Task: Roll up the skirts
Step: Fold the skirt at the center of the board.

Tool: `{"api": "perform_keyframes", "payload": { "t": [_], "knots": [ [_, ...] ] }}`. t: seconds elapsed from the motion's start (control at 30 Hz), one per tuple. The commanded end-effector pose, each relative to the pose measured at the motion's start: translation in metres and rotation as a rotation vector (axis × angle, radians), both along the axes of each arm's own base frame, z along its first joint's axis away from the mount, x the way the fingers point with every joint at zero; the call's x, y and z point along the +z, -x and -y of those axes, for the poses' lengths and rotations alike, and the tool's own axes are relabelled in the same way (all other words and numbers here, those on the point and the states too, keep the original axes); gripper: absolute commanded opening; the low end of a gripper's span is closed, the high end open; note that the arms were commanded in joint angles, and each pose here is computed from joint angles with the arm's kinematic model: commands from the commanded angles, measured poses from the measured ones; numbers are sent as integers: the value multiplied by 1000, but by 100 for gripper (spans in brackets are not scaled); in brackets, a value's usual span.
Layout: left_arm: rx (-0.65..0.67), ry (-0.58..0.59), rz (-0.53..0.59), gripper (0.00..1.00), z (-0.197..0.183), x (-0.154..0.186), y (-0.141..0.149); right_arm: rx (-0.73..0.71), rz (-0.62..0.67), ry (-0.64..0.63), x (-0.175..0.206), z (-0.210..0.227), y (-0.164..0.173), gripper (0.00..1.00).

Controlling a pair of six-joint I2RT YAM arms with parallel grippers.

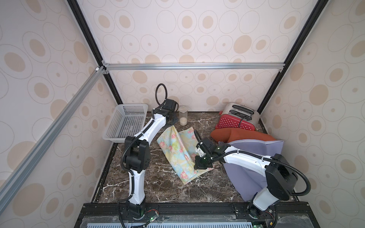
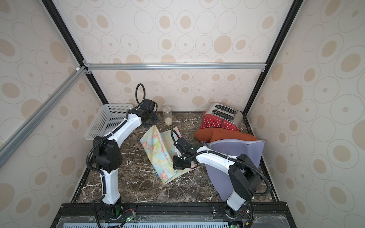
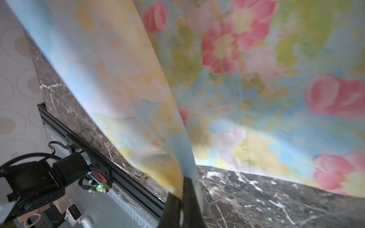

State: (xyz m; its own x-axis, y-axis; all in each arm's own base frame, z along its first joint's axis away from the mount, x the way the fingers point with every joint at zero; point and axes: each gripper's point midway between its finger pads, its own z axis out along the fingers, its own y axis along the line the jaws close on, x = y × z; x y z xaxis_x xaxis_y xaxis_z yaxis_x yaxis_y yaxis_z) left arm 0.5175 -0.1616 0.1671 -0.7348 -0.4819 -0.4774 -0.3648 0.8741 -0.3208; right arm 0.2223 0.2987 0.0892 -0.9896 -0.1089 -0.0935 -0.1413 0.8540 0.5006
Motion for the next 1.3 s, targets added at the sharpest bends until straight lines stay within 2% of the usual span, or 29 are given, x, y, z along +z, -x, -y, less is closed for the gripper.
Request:
{"api": "perform_keyframes", "payload": {
  "t": [0.0, 0.27, 0.43, 0.5, 0.67, 0.73, 0.77, 0.83, 0.9, 0.93, 0.97, 1.13, 1.27],
  "knots": [
    [15, 38, 12, 0, 17, 9, -16, -42, -77, 24, -5, 23, 4, 0],
    [-69, 152, 24, 0, 67, -23, -54, -140, -173, 83, -27, 59, -12, 0],
    [-125, 192, 17, 3, 92, -47, -68, -185, -206, 111, -38, 73, -19, 0],
    [-121, 208, 20, 9, 96, -57, -73, -204, -211, 126, -41, 79, -22, 0],
    [-111, 259, 79, 15, 107, -61, -90, -231, -228, 154, -47, 90, -30, 0],
    [-111, 262, 89, 30, 108, -59, -93, -231, -232, 157, -50, 90, -32, 0],
    [-116, 266, 97, 31, 109, -55, -94, -230, -233, 168, -50, 91, -33, 0],
    [-123, 266, 112, 42, 109, -45, -92, -235, -230, 184, -51, 94, -37, 2],
    [-128, 260, 133, 53, 105, -31, -88, -246, -218, 200, -50, 99, -42, 12],
    [-132, 251, 144, 58, 102, -21, -85, -249, -210, 211, -48, 101, -44, 20],
    [-140, 242, 156, 61, 100, -11, -81, -254, -203, 217, -46, 103, -46, 22],
    [-134, 180, 187, 63, 74, 24, -46, -302, -174, 275, -43, 121, -52, 22],
    [-64, 156, 173, 66, 43, 20, 1, -370, -133, 309, -41, 137, -54, 15]
  ]
}}
